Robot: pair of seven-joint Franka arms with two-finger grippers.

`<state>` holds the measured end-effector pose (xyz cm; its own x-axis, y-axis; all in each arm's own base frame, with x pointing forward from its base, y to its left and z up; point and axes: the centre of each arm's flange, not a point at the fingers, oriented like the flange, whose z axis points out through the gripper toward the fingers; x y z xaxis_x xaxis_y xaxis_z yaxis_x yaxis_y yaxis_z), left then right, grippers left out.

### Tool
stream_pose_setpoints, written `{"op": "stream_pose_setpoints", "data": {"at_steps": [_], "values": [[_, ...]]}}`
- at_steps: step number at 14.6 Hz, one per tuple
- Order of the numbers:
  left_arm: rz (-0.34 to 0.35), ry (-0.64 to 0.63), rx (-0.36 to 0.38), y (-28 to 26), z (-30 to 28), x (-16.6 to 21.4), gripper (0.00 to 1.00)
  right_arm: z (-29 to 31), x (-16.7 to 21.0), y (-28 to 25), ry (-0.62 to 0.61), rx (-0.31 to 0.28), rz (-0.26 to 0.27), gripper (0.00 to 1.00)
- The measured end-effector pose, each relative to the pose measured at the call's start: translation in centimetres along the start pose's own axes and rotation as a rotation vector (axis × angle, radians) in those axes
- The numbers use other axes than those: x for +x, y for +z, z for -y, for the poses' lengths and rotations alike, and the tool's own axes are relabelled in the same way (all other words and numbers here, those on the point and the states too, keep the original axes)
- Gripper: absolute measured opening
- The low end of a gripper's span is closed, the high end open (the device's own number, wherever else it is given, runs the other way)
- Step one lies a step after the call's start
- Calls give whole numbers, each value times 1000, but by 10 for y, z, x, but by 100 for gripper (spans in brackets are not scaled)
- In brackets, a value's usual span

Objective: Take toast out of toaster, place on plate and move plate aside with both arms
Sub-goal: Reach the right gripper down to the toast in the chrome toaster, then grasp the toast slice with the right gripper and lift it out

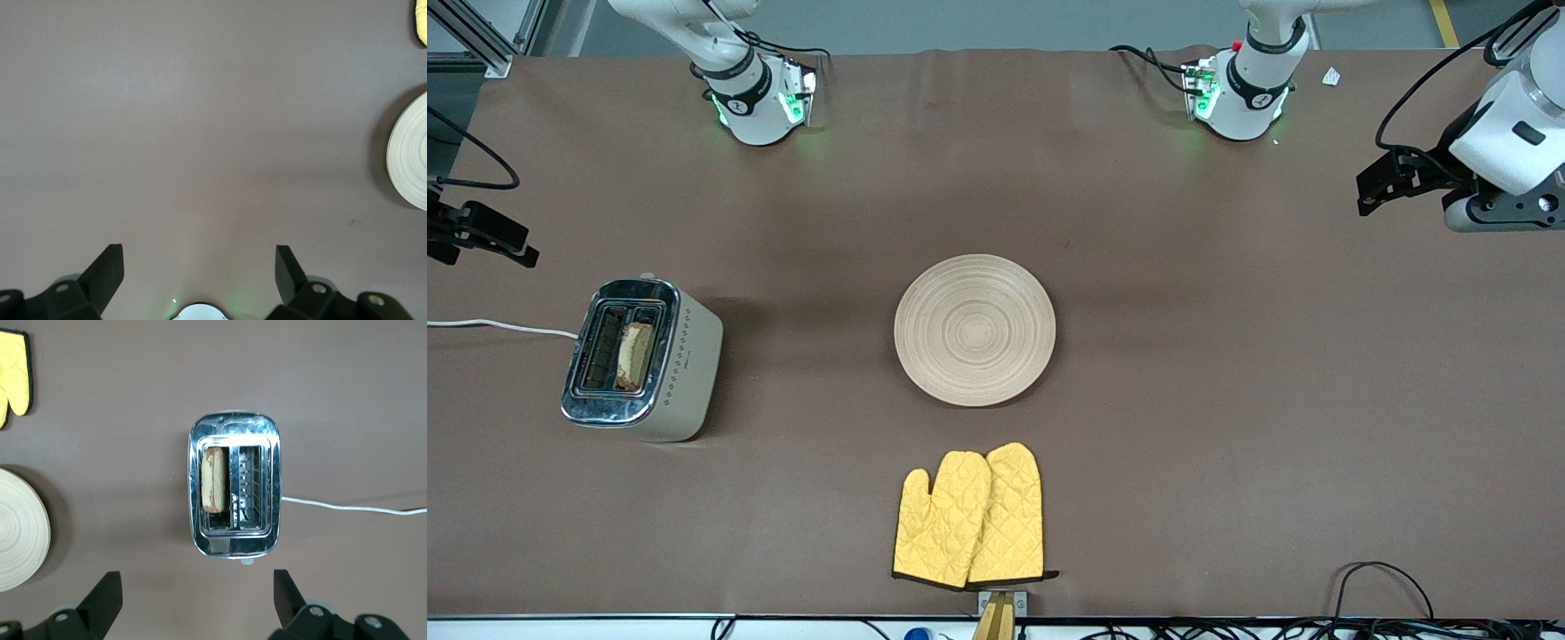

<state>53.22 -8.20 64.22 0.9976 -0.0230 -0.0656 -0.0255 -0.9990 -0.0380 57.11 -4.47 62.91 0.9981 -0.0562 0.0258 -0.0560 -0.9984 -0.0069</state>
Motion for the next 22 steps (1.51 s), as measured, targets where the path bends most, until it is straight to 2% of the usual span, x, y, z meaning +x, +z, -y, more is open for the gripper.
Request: {"op": "stream_pose_setpoints", "data": {"at_steps": [3, 9, 12, 15, 16, 17, 18, 19, 22], "values": [[4, -1, 0, 2, 0, 2, 100, -4, 21, 48, 7, -4, 46, 100], [9, -2, -1, 6, 1, 5, 100, 4, 66, 201, 6, 10, 234, 100], [7, -2, -2, 6, 1, 6, 100, 4, 73, 236, 7, 6, 269, 96], [4, -2, -2, 6, 1, 6, 100, 4, 74, 246, 7, 6, 283, 65], [4, -2, -2, 6, 1, 6, 100, 4, 74, 247, 7, 6, 284, 57], [4, -2, -2, 6, 1, 6, 100, 4, 74, 247, 7, 6, 284, 43], [4, -2, -2, 6, 1, 6, 100, 4, 74, 247, 6, 6, 284, 37], [4, -2, -2, 6, 1, 6, 100, 4, 74, 247, 6, 6, 284, 37], [4, -2, -2, 6, 1, 6, 100, 3, 74, 246, 5, 6, 284, 14]]}}
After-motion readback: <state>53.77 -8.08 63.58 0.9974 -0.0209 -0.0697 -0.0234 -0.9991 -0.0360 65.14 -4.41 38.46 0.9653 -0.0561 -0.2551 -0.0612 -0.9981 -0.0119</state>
